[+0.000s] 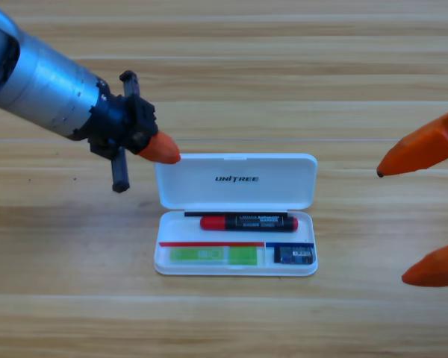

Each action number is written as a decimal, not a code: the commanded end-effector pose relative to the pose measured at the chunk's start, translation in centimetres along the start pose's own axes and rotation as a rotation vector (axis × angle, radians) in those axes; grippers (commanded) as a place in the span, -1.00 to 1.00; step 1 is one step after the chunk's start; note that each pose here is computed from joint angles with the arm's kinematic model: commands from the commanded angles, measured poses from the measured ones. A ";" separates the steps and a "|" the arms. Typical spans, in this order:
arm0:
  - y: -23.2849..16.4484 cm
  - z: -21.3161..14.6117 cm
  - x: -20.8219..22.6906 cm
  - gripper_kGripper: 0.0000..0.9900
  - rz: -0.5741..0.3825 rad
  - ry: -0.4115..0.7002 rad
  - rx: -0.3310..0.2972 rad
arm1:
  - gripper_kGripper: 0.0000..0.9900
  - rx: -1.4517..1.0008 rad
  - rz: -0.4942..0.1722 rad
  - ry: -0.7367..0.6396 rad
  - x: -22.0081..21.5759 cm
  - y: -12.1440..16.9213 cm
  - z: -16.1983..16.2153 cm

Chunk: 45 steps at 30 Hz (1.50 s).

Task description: Clean up eraser and pencils

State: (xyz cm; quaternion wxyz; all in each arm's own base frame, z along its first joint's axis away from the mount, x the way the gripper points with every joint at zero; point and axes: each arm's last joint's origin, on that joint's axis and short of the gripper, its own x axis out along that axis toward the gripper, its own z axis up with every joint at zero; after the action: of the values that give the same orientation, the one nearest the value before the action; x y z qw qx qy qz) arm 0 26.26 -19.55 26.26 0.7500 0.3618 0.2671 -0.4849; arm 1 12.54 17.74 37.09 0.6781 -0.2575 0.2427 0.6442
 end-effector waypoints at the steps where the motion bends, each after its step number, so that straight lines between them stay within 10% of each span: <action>1: -1.7 -0.3 0.1 -1.00 -0.019 0.019 0.040 | 0.91 0.045 0.010 0.027 1.0 -0.8 -0.8; 45: 2.7 -2.7 5.5 -1.00 0.015 0.045 -0.094 | 0.91 0.053 0.029 0.033 1.5 -1.0 -0.8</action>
State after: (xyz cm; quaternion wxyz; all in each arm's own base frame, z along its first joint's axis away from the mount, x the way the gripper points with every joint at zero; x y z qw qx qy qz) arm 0 31.47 -20.49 21.49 0.7680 0.3432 0.2882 -0.4575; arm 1 12.60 17.87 36.98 0.6751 -0.2553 0.2448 0.6474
